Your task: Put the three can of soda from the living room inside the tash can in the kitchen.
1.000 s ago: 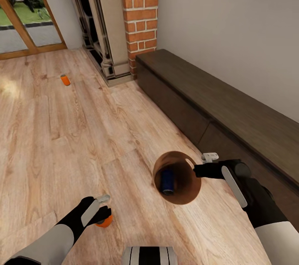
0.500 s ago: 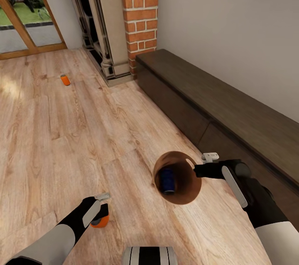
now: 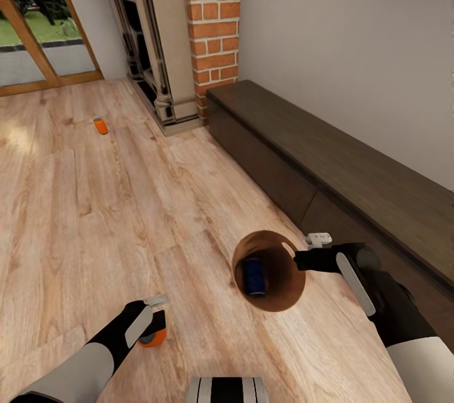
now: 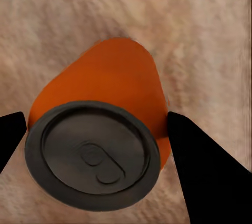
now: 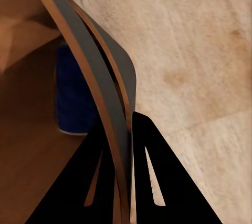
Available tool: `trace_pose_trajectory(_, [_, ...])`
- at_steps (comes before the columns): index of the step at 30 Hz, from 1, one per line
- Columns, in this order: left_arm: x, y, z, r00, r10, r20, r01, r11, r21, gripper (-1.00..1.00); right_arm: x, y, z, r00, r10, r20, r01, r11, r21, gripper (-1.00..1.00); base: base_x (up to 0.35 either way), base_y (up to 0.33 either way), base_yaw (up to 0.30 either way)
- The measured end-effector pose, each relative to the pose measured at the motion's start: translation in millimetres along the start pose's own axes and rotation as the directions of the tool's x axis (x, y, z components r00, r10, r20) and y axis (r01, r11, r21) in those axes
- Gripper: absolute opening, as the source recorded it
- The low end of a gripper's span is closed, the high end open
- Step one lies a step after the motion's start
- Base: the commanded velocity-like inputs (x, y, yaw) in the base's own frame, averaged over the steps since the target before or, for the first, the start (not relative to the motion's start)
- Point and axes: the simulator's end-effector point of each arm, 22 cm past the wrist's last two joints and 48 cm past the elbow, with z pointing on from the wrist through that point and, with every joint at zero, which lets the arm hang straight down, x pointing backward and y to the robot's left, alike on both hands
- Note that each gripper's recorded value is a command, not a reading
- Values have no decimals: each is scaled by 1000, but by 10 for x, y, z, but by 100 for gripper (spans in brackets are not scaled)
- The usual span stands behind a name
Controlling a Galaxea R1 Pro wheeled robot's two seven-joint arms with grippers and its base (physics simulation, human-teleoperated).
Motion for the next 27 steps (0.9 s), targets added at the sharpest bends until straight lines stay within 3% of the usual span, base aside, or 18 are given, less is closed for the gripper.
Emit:
trace_pose_trajectory(11, [-176,-113,-205,999,-15,46,13,999,48,-100,-108,72,-168,1000,-6,28,6,1000,-1,-100,0,0,0])
trace_pose_trajectory(15, [-426,-302,-458,991,-15,130,1,994,109,-100,-114,72,-209,1000,-4,27,4,1000,1,-100,0,0,0])
trace_pose_trajectory(19, [-584,-507,-934,977,-9,212,-32,982,189,-100,-38,9,-200,1000,6,5,-6,1000,17,-100,0,0,0])
trace_pose_trajectory(22, [-739,-604,-1483,954,-22,299,-48,973,228,-100,-49,13,-240,1000,7,8,-7,1000,18,-100,0,0,0])
trace_pose_trajectory(27, [-973,-721,-2166,915,-16,402,-102,958,269,-100,-113,68,-319,1000,10,25,-10,1000,10,-100,0,0,0])
